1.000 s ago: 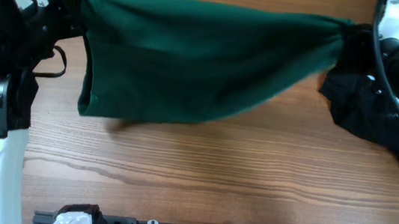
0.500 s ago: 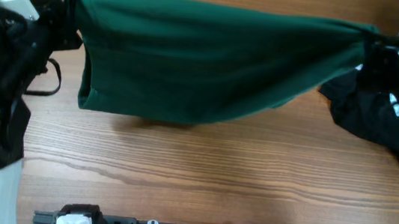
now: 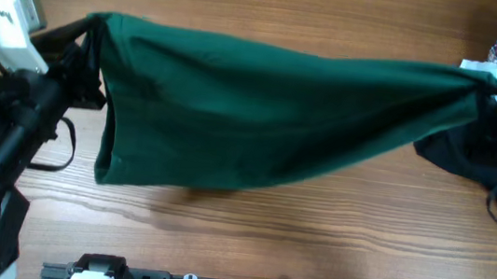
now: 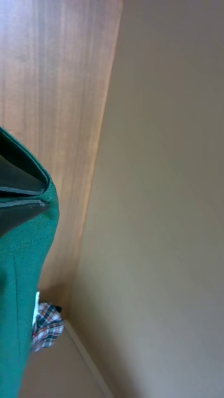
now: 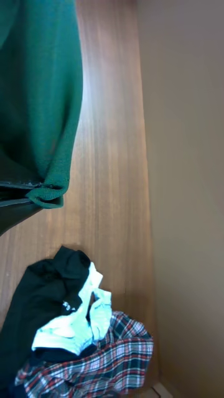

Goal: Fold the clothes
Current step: 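Hold the garment taut and swing it forward, lowering onto the table, then release the garment and pull both grippers back from its top edge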

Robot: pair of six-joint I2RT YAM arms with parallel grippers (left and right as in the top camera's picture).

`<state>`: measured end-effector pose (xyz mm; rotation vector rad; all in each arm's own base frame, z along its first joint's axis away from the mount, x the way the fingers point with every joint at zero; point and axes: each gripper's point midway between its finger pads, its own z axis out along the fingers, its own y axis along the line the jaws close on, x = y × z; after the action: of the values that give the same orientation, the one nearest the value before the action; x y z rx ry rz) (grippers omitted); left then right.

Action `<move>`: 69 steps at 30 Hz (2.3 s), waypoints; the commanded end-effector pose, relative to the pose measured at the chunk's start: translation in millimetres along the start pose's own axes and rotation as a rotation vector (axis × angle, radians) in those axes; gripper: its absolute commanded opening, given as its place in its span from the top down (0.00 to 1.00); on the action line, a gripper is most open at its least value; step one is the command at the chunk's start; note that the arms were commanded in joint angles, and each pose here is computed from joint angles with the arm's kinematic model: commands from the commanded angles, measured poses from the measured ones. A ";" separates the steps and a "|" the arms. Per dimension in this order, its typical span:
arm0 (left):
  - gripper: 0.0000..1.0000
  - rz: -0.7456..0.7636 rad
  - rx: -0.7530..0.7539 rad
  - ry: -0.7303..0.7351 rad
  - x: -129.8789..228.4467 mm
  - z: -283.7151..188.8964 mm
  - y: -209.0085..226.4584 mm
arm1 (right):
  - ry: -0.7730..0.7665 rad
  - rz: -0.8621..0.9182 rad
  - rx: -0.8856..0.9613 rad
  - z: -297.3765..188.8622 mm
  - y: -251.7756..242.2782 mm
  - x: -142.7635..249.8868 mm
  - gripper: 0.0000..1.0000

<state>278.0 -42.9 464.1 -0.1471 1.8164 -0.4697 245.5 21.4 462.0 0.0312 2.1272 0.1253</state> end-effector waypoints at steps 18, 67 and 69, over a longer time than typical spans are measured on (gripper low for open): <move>0.96 0.007 -0.214 0.039 15.6 -20.4 35.3 | 0.051 0.078 0.088 -24.6 -16.7 26.1 0.96; 0.96 -0.023 -0.398 0.376 138.7 275.1 165.1 | 0.394 -0.013 0.014 372.4 -6.4 55.1 0.96; 0.96 -0.023 -0.398 0.378 147.2 286.7 171.1 | 0.398 -0.008 0.013 387.2 -6.8 61.3 0.96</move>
<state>514.0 -13.4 219.8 -0.3783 2.2652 -0.1985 526.9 47.1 223.4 0.0129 2.5209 0.1058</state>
